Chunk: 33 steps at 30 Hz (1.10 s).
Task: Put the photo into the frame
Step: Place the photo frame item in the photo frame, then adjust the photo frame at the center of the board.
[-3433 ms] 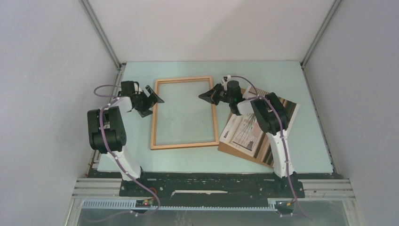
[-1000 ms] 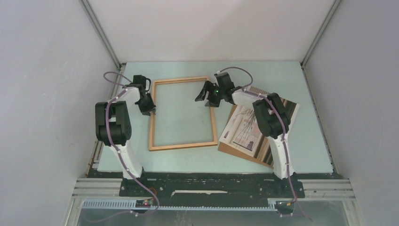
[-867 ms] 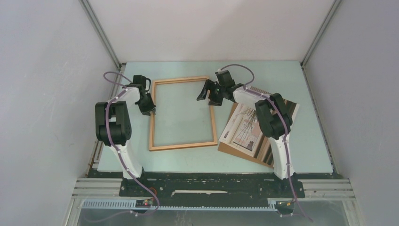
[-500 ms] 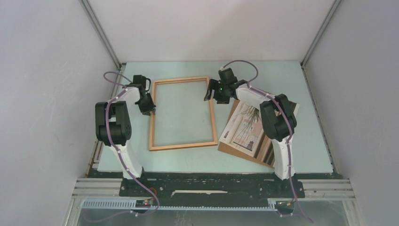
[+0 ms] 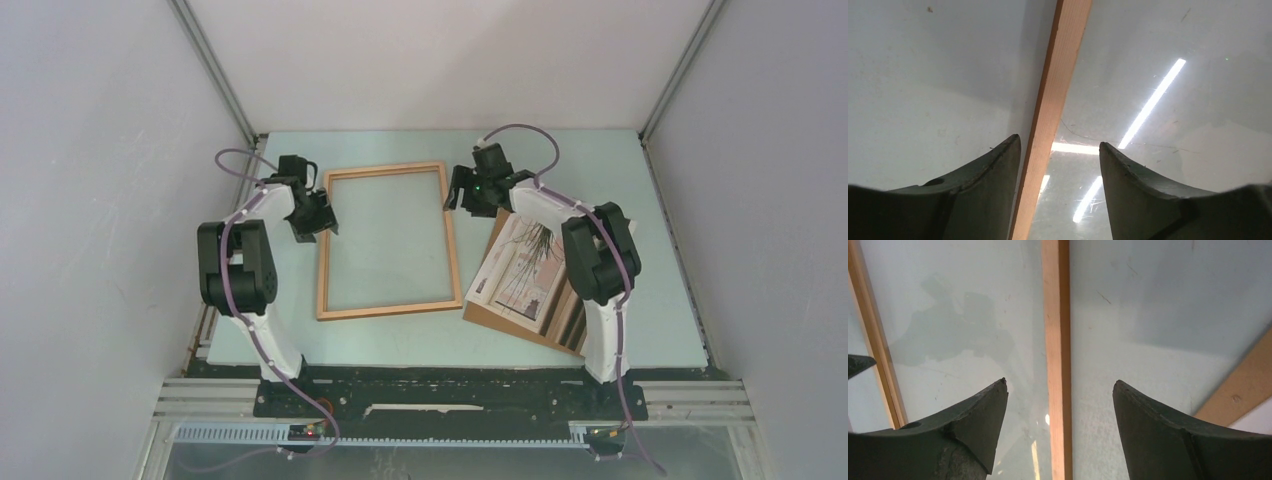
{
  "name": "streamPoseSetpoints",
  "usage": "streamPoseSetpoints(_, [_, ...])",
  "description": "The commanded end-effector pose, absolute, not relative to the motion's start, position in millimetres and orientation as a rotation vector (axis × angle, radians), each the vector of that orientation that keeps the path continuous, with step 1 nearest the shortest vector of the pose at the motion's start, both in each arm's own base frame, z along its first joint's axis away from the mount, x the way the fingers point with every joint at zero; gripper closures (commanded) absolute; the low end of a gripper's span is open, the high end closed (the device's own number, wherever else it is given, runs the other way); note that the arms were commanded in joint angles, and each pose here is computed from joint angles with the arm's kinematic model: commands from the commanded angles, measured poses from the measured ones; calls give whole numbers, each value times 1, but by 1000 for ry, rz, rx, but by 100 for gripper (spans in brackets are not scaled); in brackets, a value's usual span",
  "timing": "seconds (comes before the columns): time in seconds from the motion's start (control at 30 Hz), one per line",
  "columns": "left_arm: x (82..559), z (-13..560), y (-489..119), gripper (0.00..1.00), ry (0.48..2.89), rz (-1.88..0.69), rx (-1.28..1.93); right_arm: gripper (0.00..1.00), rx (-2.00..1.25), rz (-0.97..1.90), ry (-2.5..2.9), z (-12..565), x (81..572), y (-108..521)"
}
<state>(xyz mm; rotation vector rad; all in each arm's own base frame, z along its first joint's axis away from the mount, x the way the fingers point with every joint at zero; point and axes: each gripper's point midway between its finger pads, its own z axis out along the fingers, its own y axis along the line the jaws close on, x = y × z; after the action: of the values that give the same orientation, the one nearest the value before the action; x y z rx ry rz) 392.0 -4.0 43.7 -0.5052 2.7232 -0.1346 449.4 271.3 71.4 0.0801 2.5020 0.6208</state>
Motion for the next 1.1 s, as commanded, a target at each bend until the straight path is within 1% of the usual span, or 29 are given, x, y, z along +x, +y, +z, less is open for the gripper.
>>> streamPoseSetpoints(0.0, [405, 74, -10, 31, 2621, -207, -468, 15, 59, 568, 2394, 88, 486, 285])
streamPoseSetpoints(0.13, [408, 77, -11, 15, 2581, -226, -472, 16, 66, 548, 2416, 84, 505, 297])
streamPoseSetpoints(0.23, [413, 76, -6, 9, 2565, -292, -555, 19, 78, 583, 2445, 70, 505, 307])
streamPoseSetpoints(0.3, [415, 76, -3, 2, 2546, -345, -603, 20, 87, 601, 2459, 64, 504, 308])
streamPoseSetpoints(0.4, [418, 68, 8, 1, 2561, -313, -627, 22, 98, 616, 2462, 62, 507, 306])
streamPoseSetpoints(0.47, [422, 62, 6, 1, 2577, -346, -637, 27, 121, 662, 2481, 57, 507, 307])
streamPoseSetpoints(0.53, [432, 58, 3, 1, 2576, -375, -646, 34, 138, 725, 2520, 51, 497, 315])
streamPoseSetpoints(0.63, [449, 54, -4, 3, 2576, -446, -643, 38, 137, 867, 2544, 49, 472, 332])
streamPoseSetpoints(0.73, [463, 47, -12, 5, 2583, -526, -633, 43, 179, 1001, 2546, 47, 435, 336])
streamPoseSetpoints(0.8, [470, 51, -22, 6, 2568, -596, -621, 43, 200, 1093, 2525, 60, 411, 340])
streamPoseSetpoints(0.9, [477, 58, -29, 5, 2553, -603, -576, 42, 191, 1208, 2526, 71, 366, 357])
streamPoseSetpoints(1.07, [492, 64, -37, 4, 2537, -666, -509, 38, 138, 1307, 2513, 89, 298, 384])
